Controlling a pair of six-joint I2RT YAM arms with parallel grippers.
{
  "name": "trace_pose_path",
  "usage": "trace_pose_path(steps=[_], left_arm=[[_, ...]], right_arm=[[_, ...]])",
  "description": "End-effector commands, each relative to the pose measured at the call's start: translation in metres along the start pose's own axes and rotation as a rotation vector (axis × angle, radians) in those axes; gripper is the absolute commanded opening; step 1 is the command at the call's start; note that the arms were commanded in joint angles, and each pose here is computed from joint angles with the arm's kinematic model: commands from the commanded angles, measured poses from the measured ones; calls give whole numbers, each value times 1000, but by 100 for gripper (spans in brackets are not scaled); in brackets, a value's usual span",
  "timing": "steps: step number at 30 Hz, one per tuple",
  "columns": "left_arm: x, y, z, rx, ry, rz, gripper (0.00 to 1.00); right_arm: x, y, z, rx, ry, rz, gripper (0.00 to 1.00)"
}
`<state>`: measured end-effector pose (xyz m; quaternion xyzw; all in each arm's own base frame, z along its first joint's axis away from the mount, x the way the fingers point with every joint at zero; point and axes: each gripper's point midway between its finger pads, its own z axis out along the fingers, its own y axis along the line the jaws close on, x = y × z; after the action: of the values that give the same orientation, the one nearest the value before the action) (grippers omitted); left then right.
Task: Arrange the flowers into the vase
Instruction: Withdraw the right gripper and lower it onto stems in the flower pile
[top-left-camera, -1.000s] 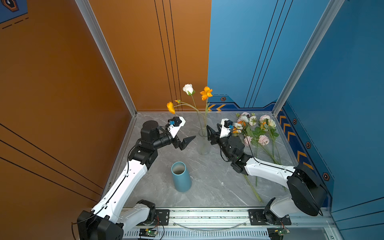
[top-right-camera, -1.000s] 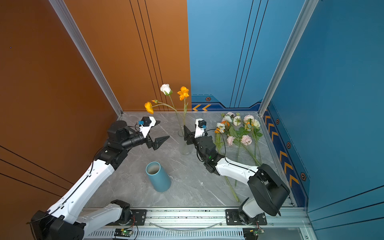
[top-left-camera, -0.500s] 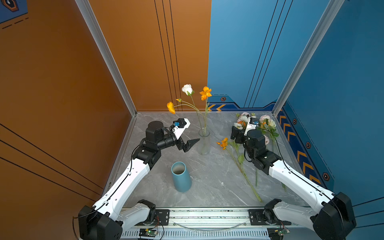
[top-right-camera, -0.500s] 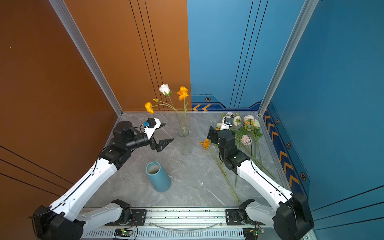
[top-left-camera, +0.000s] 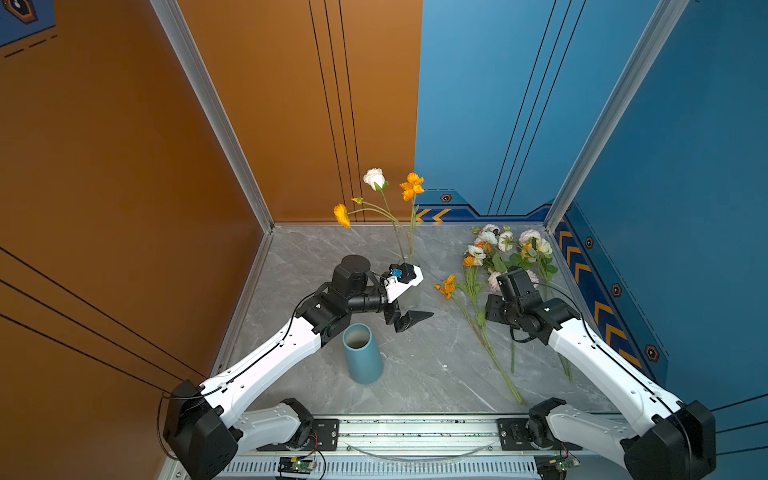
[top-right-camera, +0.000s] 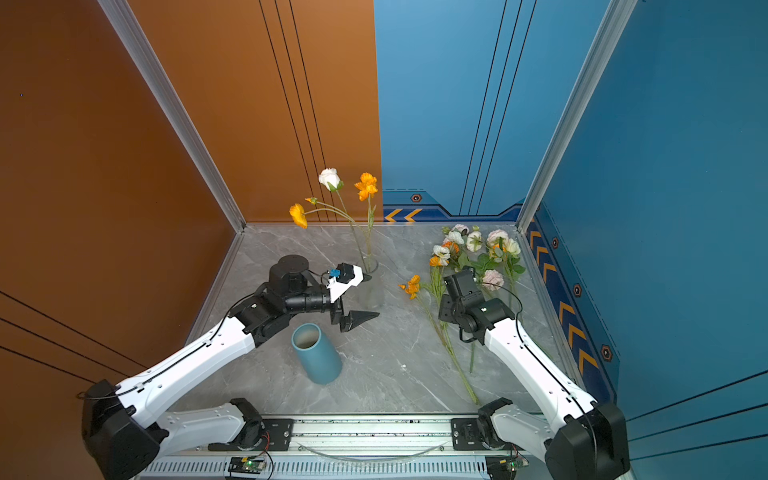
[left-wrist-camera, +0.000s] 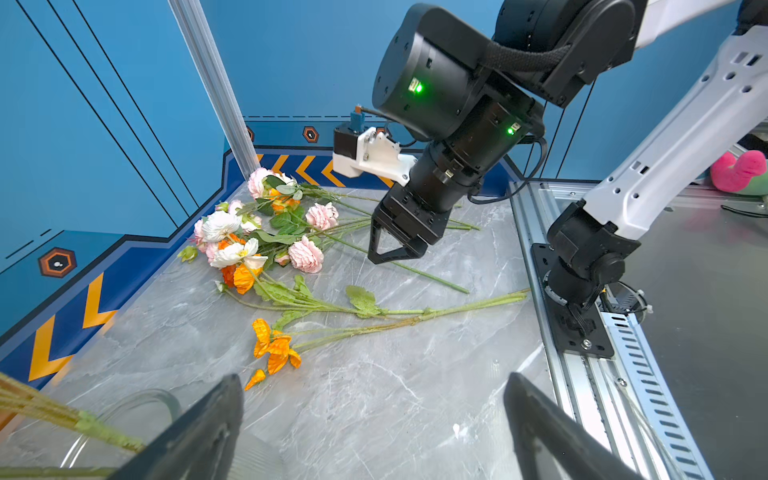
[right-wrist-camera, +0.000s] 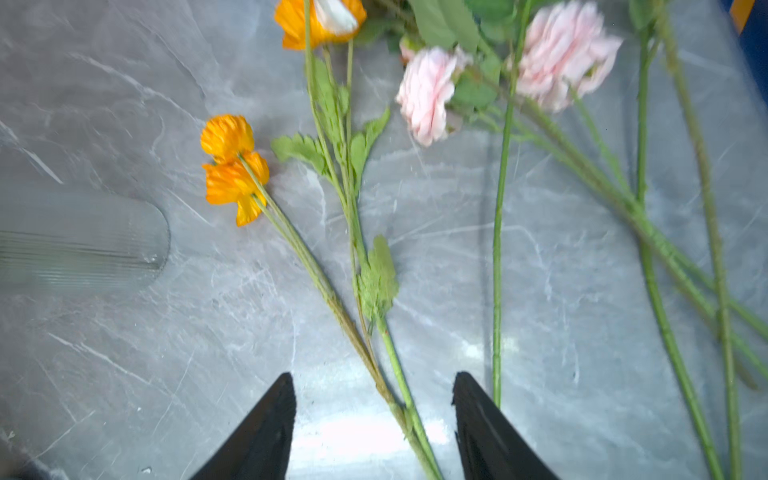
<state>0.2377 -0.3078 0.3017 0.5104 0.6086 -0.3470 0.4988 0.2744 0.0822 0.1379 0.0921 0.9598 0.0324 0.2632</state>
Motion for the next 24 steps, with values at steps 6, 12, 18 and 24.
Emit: trace_pose_path(steps=[6, 12, 18, 24], left_arm=[[0, -7, 2, 14, 10, 24, 98], [1, -8, 2, 17, 13, 25, 98], [2, -9, 3, 17, 19, 28, 98], [3, -8, 3, 14, 24, 32, 98]], right_arm=[[79, 6, 24, 55, 279, -92, 52], [96, 13, 39, 40, 311, -119, 48], [94, 10, 54, 69, 299, -120, 43], [92, 14, 71, 50, 315, -101, 42]])
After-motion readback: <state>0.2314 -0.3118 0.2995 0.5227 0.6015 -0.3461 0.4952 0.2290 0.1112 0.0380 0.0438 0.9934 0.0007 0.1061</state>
